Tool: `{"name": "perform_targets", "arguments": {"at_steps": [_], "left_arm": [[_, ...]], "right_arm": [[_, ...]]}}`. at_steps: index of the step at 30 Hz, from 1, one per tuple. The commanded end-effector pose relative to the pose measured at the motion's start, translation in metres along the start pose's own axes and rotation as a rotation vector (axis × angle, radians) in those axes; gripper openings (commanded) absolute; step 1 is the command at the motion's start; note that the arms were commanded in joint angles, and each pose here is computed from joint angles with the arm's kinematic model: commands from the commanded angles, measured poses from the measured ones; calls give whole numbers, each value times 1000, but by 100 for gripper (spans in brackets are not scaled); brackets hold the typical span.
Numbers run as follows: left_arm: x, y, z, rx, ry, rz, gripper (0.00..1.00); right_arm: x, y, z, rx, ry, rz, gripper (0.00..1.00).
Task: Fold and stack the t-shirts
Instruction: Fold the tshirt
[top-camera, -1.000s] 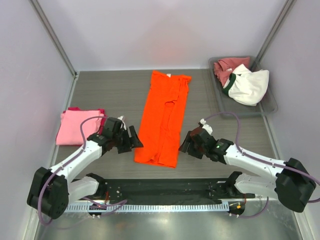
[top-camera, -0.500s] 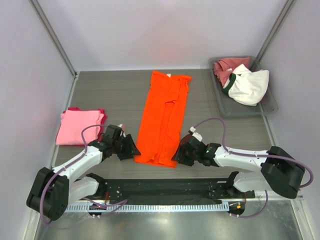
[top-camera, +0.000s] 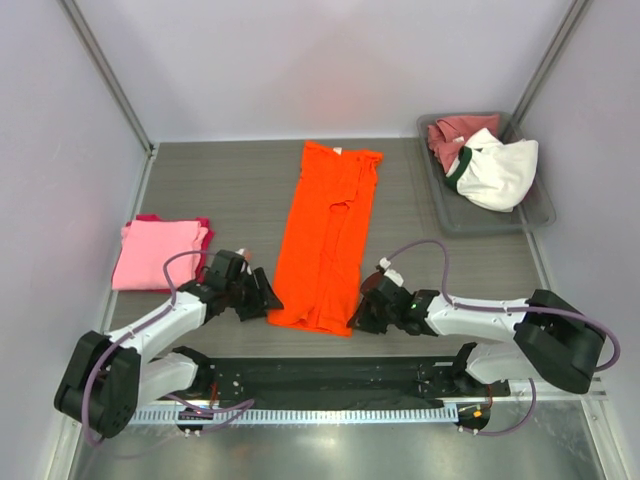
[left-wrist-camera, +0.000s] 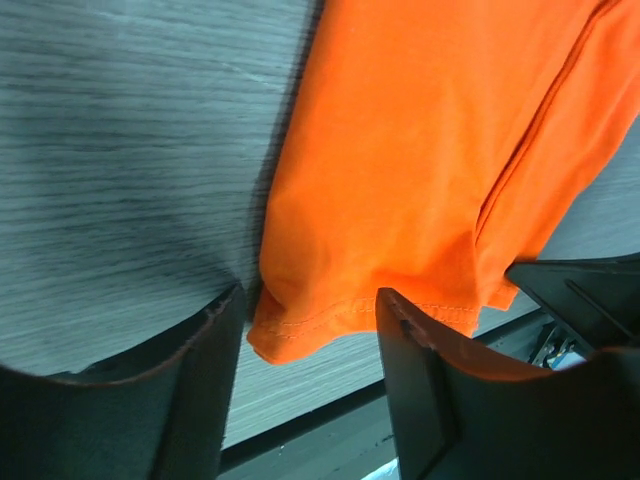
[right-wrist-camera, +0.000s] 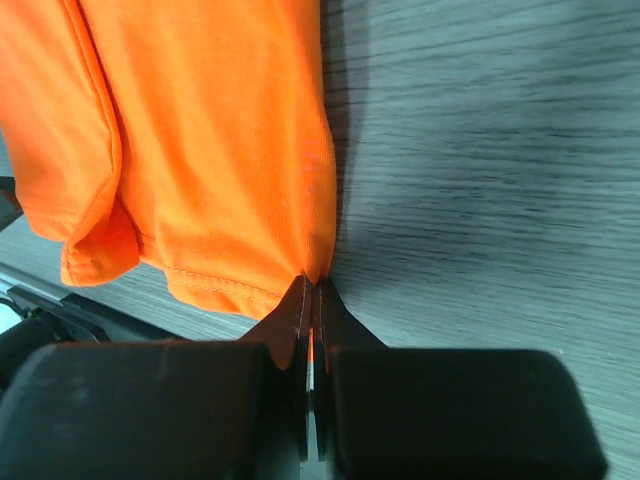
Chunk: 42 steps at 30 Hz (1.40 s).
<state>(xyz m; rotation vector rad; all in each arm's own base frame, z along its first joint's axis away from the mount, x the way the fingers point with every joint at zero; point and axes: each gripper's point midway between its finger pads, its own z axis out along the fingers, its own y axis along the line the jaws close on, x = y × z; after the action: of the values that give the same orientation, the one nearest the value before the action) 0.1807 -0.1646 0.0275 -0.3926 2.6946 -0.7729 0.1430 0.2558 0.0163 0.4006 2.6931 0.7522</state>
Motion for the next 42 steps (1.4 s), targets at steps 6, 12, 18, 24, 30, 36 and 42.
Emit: {"name": "perform_targets", "arguments": {"at_steps": [6,12,18,24,30,36,42], "left_arm": [[5,-1,1,30,14,-7,59],[7,2,5,24,21,-9,49],[13,3,6,28,50,-18,44],[21,13,5,-13,47,-29,56],[27,10,4,2,58,-33,34],[29,-3,0,47,71,-21,0],[26,-30,-12,143,90,-23,0]], "right_arm": [[1,-15,-4,19,-20,-6,1],[-2,-14,-6,14,-37,-7,1],[-2,-12,-7,13,-33,-11,1],[-2,-17,-9,31,-40,-18,1],[-4,-18,-10,39,-47,-27,1],[-4,-11,-13,18,-42,-34,1],[-12,0,-29,-20,-74,-44,1]]}}
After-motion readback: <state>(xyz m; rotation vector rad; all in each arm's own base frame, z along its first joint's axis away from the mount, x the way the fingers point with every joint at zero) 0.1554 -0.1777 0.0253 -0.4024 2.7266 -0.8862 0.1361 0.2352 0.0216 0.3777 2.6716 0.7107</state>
